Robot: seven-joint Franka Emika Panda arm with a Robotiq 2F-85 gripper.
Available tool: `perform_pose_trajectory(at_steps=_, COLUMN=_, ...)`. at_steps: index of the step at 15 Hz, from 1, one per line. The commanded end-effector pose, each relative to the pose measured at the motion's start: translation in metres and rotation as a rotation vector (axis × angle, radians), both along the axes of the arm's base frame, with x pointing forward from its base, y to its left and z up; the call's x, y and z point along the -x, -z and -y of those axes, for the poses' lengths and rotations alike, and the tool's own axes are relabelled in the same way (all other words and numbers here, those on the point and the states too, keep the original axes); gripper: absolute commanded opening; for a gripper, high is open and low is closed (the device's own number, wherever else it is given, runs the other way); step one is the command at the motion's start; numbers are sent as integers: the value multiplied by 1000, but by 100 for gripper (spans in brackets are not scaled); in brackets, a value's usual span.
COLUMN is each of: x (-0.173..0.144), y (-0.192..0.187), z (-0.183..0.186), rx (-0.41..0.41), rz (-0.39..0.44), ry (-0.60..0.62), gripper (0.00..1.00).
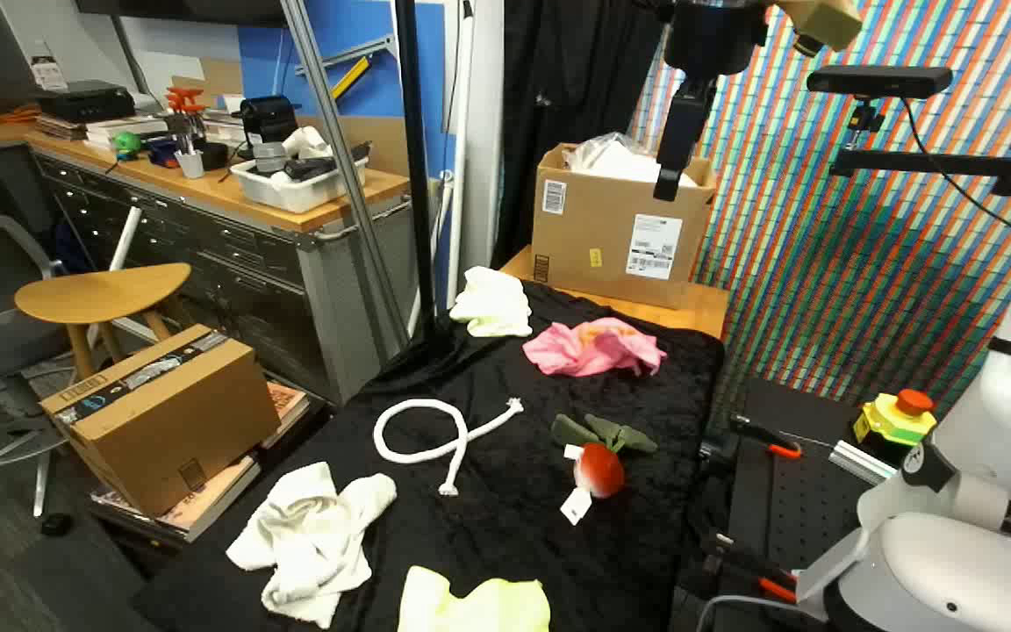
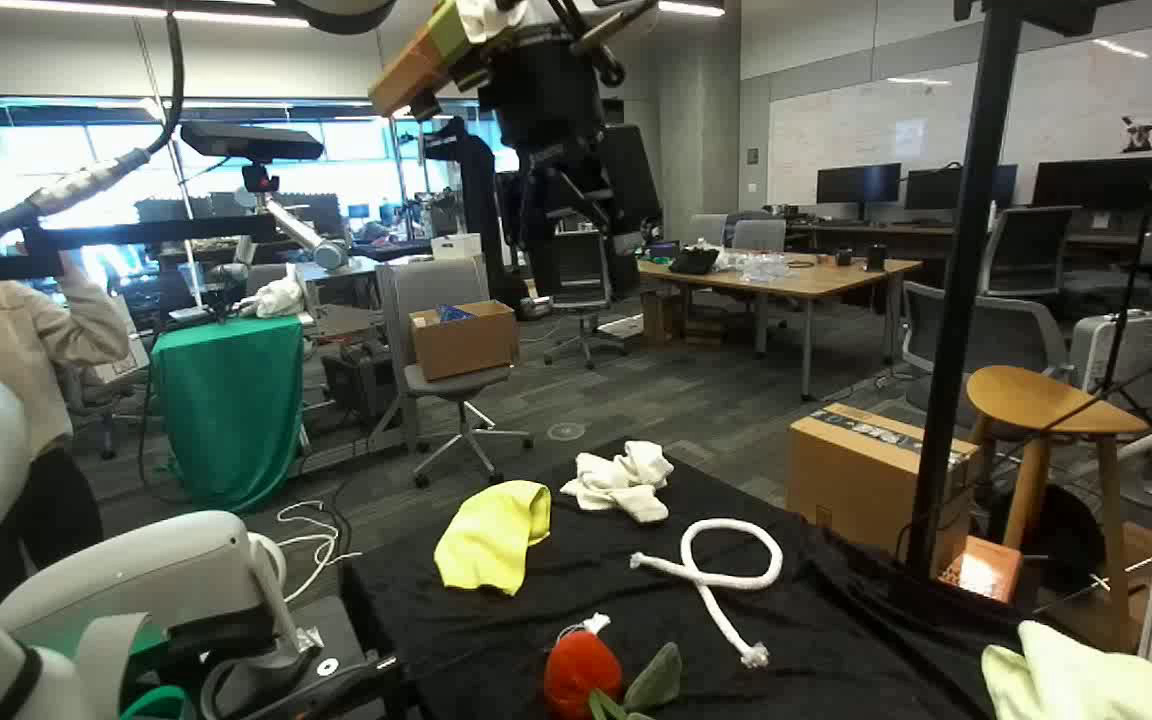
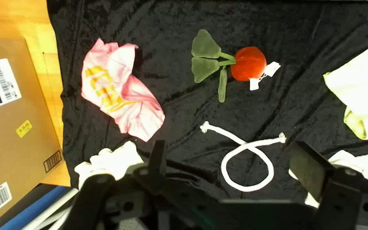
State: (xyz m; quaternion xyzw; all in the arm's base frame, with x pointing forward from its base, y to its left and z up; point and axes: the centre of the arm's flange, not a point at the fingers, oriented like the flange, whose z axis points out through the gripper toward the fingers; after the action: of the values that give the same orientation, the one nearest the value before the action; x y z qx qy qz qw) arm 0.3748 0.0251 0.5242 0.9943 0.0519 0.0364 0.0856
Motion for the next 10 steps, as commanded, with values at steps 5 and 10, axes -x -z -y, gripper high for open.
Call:
perform_pose_trajectory(at_steps=5, x=-12, y=-4, z=-2, rx=3, rz=14, ry=7, gripper=100)
perform_pose_trajectory(at_steps=10, x=-62, y=-12, z=15, rx=3, rz=37, ry=22, gripper=100)
